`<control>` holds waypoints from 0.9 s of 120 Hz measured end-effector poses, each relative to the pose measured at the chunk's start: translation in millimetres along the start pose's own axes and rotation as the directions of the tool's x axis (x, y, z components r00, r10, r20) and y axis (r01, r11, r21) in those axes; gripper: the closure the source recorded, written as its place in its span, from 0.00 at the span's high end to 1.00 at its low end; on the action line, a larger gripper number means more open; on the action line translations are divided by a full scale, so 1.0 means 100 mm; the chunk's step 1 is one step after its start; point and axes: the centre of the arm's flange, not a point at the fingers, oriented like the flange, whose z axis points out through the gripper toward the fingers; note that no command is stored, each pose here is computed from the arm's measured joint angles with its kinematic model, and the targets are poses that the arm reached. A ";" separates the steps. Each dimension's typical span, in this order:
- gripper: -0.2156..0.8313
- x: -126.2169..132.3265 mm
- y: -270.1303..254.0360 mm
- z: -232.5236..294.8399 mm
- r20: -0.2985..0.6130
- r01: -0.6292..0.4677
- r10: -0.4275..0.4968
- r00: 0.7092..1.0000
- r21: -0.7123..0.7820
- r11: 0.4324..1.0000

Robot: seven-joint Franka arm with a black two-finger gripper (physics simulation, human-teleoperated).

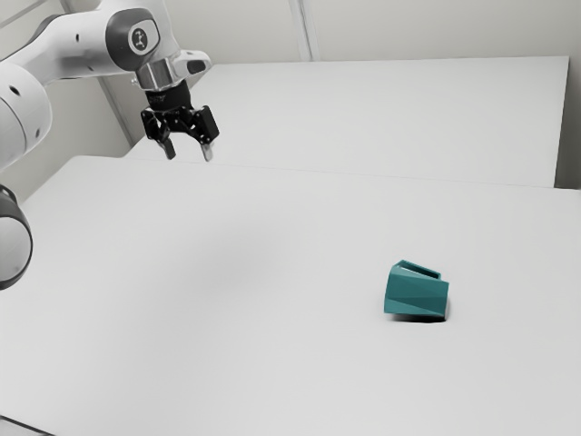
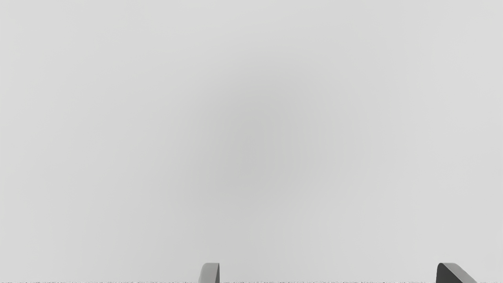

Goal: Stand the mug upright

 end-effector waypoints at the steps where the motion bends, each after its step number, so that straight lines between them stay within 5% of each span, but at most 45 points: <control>1: 0.79 0.00 0.00 0.00 0.000 0.000 0.000 1.000 0.000 1.000; 49: 0.79 0.00 0.20 0.14 0.025 -0.029 0.029 0.999 -0.022 0.999; 85: 0.79 0.01 0.89 0.78 0.000 -0.035 0.038 0.999 -0.439 0.898; 108: 0.79 0.14 1.40 1.12 -0.095 -0.081 0.034 0.995 -0.548 0.832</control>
